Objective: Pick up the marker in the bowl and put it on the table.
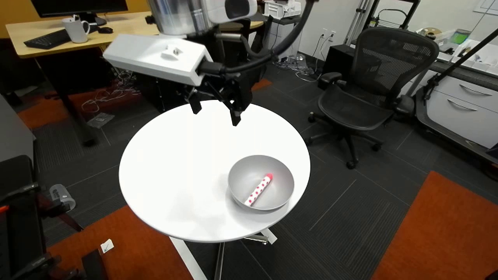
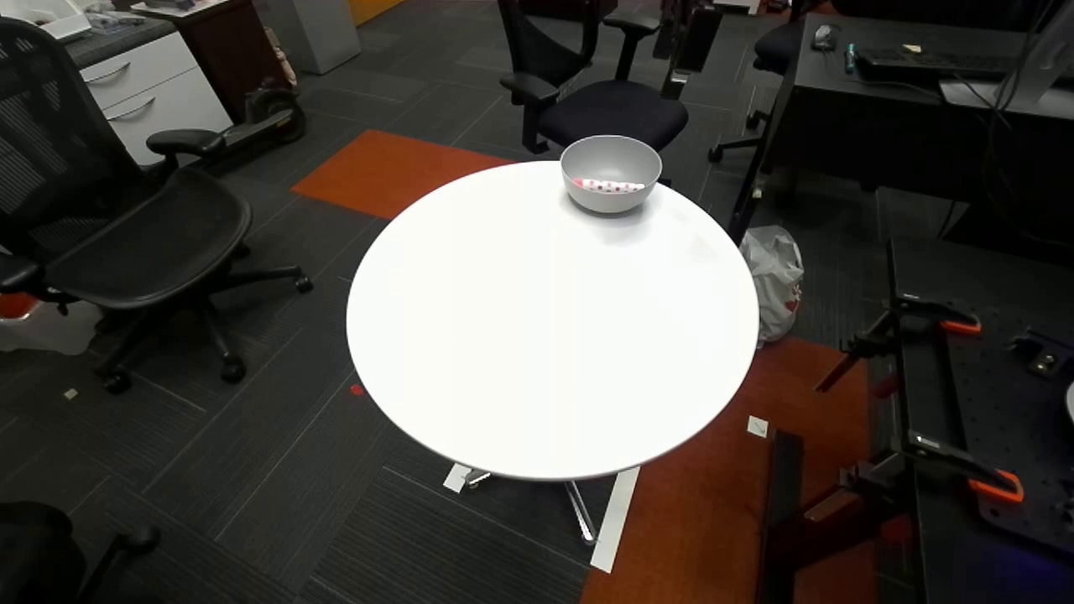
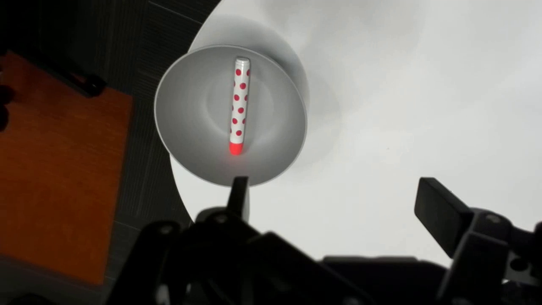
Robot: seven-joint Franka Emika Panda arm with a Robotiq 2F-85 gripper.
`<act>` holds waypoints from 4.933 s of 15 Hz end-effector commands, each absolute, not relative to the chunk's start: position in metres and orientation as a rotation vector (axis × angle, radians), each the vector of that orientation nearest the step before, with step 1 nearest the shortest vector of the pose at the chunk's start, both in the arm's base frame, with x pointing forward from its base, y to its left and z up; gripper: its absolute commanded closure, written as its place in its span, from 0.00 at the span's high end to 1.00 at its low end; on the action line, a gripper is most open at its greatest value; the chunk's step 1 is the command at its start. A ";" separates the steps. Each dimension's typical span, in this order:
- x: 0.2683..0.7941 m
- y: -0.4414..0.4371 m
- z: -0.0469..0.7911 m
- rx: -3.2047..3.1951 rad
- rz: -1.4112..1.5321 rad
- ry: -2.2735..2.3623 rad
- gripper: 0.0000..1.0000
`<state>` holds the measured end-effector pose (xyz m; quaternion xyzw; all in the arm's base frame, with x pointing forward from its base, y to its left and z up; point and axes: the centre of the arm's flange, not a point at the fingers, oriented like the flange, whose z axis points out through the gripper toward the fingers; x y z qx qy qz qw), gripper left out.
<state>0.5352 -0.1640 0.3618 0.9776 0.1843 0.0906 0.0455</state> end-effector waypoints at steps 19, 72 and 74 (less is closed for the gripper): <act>0.603 -0.233 0.235 2.963 0.272 0.553 1.00; 0.611 -0.096 0.318 2.921 0.336 0.692 0.05; 0.615 -0.054 0.308 2.924 0.324 0.771 0.05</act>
